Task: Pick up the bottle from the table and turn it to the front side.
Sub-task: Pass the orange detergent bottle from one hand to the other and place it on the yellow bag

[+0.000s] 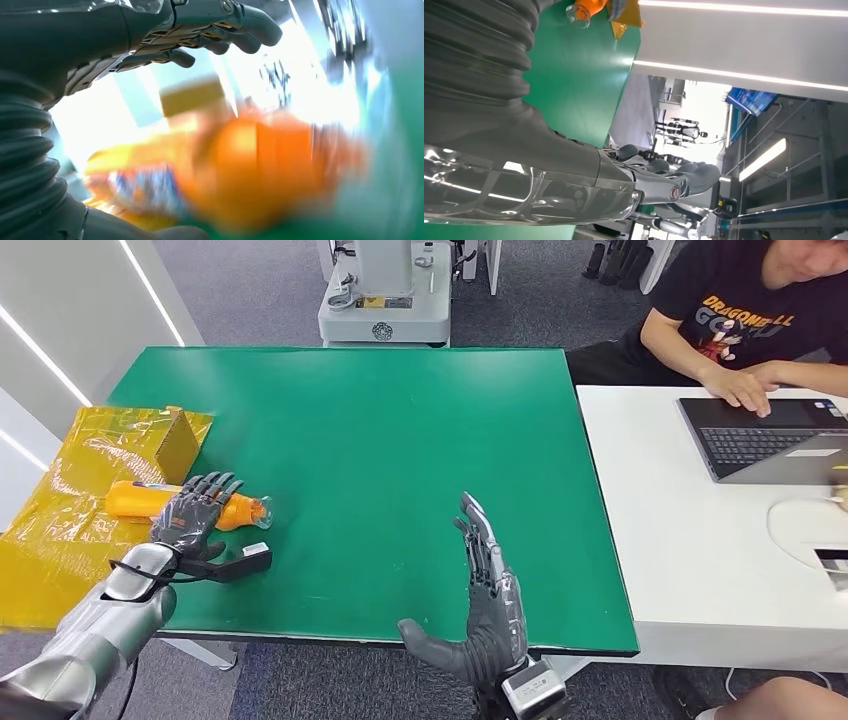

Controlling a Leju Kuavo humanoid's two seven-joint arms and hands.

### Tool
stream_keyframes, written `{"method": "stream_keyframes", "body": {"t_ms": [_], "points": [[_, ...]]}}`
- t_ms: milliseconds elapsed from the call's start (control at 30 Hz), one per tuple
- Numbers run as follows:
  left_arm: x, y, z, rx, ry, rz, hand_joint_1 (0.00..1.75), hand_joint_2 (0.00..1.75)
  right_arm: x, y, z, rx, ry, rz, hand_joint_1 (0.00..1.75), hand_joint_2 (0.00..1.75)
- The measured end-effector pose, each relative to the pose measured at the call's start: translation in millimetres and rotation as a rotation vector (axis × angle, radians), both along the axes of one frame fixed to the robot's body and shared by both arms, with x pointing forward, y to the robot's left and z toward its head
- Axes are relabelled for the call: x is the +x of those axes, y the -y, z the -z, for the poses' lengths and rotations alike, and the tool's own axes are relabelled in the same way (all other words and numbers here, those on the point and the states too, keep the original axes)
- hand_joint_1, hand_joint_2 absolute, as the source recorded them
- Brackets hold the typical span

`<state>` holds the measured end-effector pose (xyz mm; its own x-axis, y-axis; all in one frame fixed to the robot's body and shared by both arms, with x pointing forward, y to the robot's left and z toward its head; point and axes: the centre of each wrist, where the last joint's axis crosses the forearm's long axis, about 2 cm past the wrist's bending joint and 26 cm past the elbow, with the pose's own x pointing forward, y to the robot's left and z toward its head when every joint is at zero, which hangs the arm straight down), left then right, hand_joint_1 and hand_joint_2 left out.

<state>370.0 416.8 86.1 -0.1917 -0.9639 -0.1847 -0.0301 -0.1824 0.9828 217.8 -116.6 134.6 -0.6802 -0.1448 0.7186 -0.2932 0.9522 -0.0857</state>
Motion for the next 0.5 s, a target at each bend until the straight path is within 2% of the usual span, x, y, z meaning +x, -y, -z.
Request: {"method": "stream_keyframes", "body": {"t_ms": [200, 333, 433, 500], "points": [[-5.8, 8, -19.8, -0.375, 0.368, 0.14, 0.0, 1.75, -1, -2, 0, -0.001, 0.002, 0.0, 0.0, 1.75], [-11.7, 16, -39.5, -0.621, 0.615, 0.115, 0.0, 1.75, -1, -3, 1, 0.004, -0.008, 0.002, 0.0, 1.75], [-16.7, 25, -50.5, -0.816, 0.732, 0.083, 0.0, 1.75, 0, -4, 2, 0.012, -0.014, -0.004, 0.0, 1.75], [-18.7, 38, -53.1, -0.986, 0.748, 0.083, 0.0, 1.75, 1, -5, 1, 0.015, -0.017, -0.014, 0.0, 1.75]]}}
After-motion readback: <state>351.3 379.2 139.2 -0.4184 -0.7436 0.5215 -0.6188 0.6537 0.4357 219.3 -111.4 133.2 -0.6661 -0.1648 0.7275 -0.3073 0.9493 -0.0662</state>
